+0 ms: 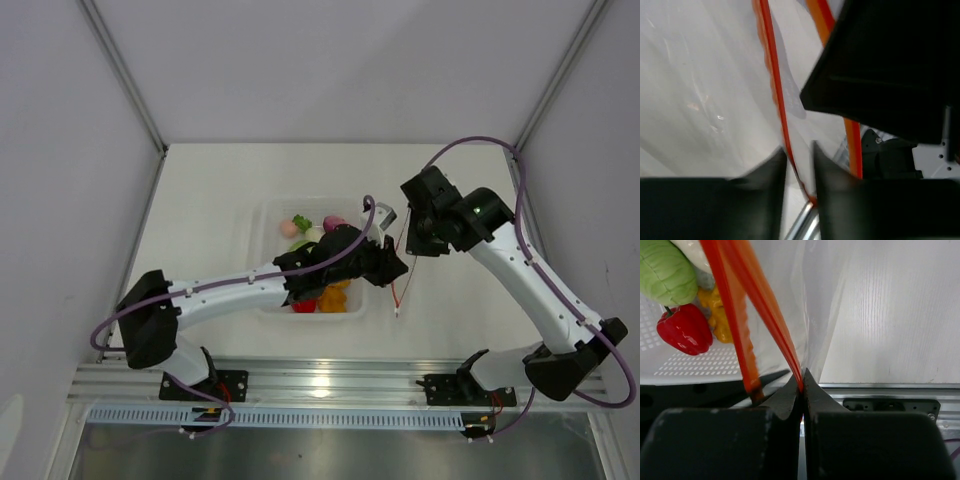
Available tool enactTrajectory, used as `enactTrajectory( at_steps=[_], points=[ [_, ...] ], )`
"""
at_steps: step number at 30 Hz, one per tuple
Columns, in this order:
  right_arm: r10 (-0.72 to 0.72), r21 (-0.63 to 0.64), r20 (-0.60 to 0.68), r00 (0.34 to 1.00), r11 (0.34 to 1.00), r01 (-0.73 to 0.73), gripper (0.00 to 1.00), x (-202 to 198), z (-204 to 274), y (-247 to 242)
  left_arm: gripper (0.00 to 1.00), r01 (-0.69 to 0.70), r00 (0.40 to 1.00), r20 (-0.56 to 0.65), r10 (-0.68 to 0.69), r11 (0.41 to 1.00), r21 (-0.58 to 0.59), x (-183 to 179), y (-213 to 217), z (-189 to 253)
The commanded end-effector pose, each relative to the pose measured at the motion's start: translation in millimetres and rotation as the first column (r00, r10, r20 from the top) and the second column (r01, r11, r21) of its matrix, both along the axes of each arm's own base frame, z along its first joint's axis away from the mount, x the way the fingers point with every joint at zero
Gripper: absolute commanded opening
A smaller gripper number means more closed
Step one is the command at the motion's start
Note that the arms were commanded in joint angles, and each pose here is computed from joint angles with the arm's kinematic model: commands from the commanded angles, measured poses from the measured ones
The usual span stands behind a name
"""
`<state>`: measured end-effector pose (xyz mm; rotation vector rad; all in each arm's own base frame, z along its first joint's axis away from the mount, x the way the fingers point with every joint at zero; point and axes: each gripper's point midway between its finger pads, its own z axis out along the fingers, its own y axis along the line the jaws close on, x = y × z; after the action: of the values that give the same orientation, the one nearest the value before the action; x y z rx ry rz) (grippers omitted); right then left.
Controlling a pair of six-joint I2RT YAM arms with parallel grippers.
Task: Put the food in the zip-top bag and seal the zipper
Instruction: Open the zipper of the food storage bag at the center of the board.
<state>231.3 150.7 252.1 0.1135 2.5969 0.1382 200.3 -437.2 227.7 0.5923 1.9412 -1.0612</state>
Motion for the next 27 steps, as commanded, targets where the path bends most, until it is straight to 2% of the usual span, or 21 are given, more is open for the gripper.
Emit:
enactTrajectory(
  at_steps=[1,2,3,5,7,9,11,13,17,18,21,23,25,27],
  points=[
    [-0.029,0.016,0.048,0.998,0.999,0.028,0.00,-7,19,-9,0.12,0.024,0.998,-0.057,-0.028,0.997,-0.074,17,-12,17],
    [-0.043,-0.027,0.029,0.999,0.999,0.044,0.00,-13,17,-19,0.04,0.017,0.997,-0.076,-0.023,0.997,-0.080,18,-11,13],
    [-0.073,-0.040,0.047,0.996,0.996,0.075,0.00,-14,25,-26,0.00,0.006,0.997,-0.081,-0.014,0.996,-0.092,19,-11,14],
    [-0.125,-0.137,0.073,0.989,0.981,0.134,0.00,-17,31,-51,0.01,-0.025,0.996,-0.083,0.015,0.993,-0.118,22,-9,17],
    [-0.141,-0.127,0.090,0.986,0.980,0.152,0.00,-17,37,-61,0.00,-0.027,0.995,-0.104,0.012,0.989,-0.147,22,-14,24],
    [-0.156,-0.127,0.100,0.983,0.978,0.168,0.00,-16,38,-65,0.00,0.013,0.989,-0.146,-0.030,0.993,-0.117,16,-26,9],
    [-0.153,-0.166,0.075,0.985,0.973,0.163,0.00,-13,29,-68,0.00,0.082,0.983,-0.153,-0.106,0.984,-0.158,2,-43,19],
    [-0.159,-0.197,0.067,0.985,0.966,0.170,0.00,-10,24,-69,0.01,0.130,0.970,-0.182,-0.162,0.976,-0.176,-9,-58,11],
    [-0.182,-0.280,0.076,0.980,0.940,0.196,0.00,-2,13,-74,0.01,0.244,0.928,-0.204,-0.311,0.923,-0.297,-28,-80,11],
    [-0.186,-0.303,0.085,0.979,0.931,0.203,0.00,2,12,-74,0.01,0.300,0.905,-0.177,-0.386,0.877,-0.376,-38,-82,23],
    [-0.184,-0.332,0.090,0.979,0.921,0.204,0.00,8,7,-68,0.00,0.402,0.850,-0.156,-0.503,0.811,-0.425,-50,-93,28],
    [-0.178,-0.350,0.077,0.981,0.917,0.194,0.00,10,0,-66,0.00,0.359,0.868,-0.206,-0.453,0.856,-0.372,-41,-92,14],
    [-0.168,-0.344,0.044,0.985,0.923,0.173,0.00,11,-16,-61,0.01,0.242,0.905,-0.286,-0.317,0.933,-0.267,-21,-75,-24],
    [-0.158,-0.333,0.009,0.987,0.930,0.153,0.00,8,-37,-60,0.01,0.149,0.931,-0.303,-0.204,0.969,-0.195,-3,-57,-40]
  ],
)
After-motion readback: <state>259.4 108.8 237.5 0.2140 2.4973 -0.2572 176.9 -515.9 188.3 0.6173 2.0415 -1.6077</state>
